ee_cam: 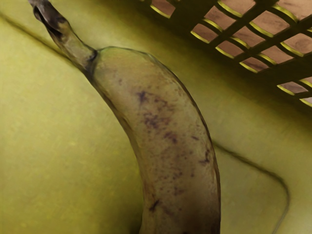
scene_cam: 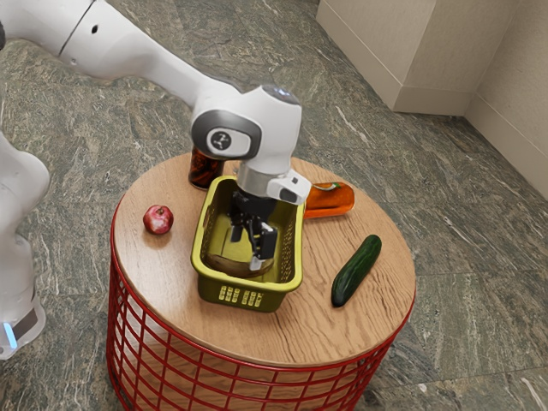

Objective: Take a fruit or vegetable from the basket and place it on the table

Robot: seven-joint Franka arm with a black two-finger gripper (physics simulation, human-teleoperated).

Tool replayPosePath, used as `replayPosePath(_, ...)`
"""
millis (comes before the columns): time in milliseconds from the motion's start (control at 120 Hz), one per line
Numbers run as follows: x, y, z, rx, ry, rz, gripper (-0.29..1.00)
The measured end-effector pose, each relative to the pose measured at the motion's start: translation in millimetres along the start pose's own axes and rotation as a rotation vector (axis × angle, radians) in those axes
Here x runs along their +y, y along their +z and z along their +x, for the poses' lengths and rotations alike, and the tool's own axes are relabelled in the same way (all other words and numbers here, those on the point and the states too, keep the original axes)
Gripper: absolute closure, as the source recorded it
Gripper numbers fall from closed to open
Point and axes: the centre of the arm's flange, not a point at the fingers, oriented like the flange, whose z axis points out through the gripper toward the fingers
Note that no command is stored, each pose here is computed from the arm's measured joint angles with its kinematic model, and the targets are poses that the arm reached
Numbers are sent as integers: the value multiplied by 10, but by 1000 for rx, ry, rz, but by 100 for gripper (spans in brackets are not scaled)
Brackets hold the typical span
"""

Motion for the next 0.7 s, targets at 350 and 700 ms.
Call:
replayPosePath(350,23,72,50,4,-1,2,2)
replayPosePath(700,27,238,111,-12,-10,19,19)
